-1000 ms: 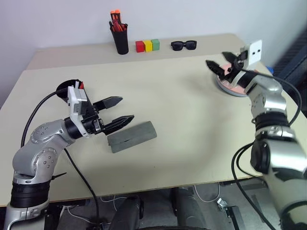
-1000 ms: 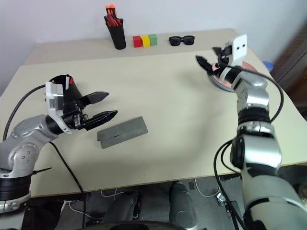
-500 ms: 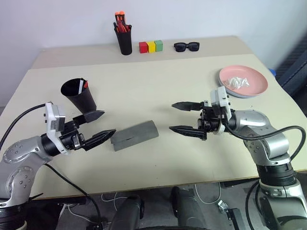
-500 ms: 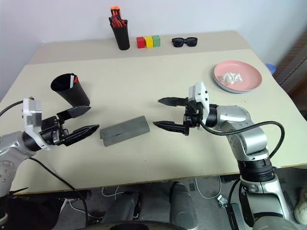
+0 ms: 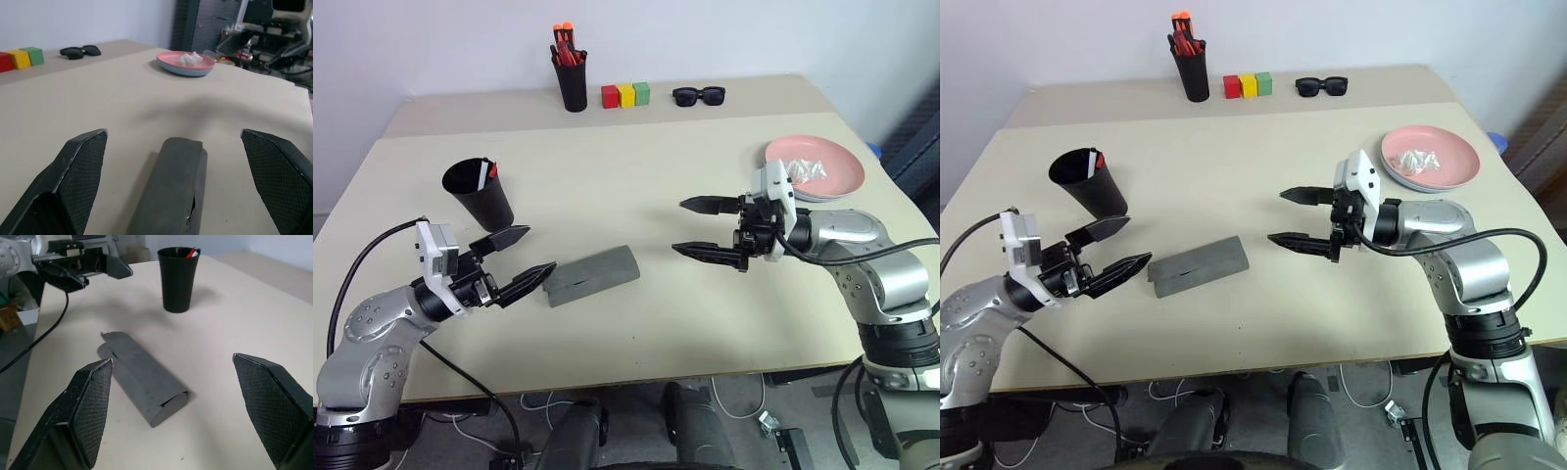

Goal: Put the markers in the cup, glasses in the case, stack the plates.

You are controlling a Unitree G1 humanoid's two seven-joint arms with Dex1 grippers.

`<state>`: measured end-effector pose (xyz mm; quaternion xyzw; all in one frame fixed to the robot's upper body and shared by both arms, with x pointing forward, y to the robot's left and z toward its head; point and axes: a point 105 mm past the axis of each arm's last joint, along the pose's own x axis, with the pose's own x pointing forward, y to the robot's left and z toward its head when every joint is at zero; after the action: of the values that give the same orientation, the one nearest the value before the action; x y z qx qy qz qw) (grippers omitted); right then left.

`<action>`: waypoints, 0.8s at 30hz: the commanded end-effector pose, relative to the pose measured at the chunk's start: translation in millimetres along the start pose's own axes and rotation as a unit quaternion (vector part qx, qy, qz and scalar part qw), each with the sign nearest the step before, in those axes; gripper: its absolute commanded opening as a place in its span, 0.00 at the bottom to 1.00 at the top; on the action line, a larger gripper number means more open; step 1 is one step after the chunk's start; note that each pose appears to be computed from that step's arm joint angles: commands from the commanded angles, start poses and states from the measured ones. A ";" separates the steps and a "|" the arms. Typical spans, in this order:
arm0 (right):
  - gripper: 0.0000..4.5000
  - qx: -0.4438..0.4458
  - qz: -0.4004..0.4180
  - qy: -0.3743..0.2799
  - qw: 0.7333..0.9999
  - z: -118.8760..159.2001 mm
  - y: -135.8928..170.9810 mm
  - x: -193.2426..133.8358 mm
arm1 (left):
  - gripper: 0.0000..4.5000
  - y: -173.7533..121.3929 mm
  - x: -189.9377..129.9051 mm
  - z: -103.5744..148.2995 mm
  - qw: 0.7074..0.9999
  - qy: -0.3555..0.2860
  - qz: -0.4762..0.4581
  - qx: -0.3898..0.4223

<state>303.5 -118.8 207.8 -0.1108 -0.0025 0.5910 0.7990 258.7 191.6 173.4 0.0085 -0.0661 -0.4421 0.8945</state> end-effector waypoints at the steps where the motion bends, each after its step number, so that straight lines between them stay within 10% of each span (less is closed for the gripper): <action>1: 0.89 -0.010 0.006 -0.003 1.000 3.2 -0.2 3.6 | 1.00 -6.5 1.5 6.1 1.000 -0.015 0.000 0.019; 24: 0.89 -0.029 -0.033 -0.005 0.999 1.8 -19.5 1.0 | 1.00 -6.0 12.1 17.7 0.999 -0.012 -0.023 0.048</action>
<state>322.1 -120.4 194.7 -0.1106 0.0099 0.5760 0.8099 260.8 179.6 187.0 0.0349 -0.0912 -0.4504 0.8875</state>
